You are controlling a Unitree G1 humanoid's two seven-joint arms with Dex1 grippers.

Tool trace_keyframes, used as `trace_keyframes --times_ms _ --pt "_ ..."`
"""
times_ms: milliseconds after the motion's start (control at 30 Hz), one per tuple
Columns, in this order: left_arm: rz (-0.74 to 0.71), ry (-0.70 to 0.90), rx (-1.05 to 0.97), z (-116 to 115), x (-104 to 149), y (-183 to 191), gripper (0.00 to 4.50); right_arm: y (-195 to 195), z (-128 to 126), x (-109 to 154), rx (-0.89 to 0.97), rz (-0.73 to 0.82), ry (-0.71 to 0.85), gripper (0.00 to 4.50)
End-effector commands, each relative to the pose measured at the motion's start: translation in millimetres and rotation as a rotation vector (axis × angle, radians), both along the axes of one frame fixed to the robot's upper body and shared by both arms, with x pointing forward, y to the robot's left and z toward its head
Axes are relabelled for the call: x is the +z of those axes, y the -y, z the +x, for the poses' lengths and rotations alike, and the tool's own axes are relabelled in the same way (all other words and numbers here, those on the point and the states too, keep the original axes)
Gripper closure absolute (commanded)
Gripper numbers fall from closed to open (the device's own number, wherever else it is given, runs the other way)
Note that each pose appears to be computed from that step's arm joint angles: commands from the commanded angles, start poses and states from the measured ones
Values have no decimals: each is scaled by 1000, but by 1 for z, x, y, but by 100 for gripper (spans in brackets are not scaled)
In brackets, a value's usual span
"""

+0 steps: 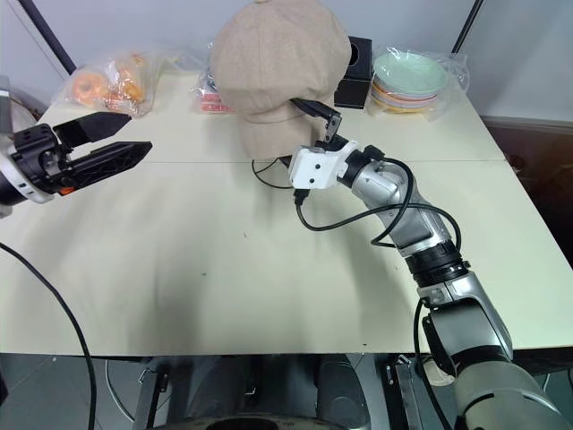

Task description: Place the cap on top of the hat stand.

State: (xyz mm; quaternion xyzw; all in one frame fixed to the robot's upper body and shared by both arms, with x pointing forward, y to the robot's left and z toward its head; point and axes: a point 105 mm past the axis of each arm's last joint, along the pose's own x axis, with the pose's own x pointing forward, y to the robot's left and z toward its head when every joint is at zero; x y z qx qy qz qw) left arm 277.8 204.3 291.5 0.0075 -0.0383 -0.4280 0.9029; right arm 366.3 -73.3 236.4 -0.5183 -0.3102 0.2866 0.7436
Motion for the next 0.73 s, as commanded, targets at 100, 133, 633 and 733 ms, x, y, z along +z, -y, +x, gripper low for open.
trace_keyframes --times_ms 100,133,633,733 --pt "27 47 -23 -3 8 4 0 34 -24 9 -47 12 5 6" --pt "32 45 -23 -3 8 4 0 40 -29 7 -47 7 -16 6" --pt "82 76 2 4 11 -13 0 147 -68 50 62 420 -988 6" --pt "97 87 15 5 12 -14 0 141 -70 59 131 457 -1029 6"
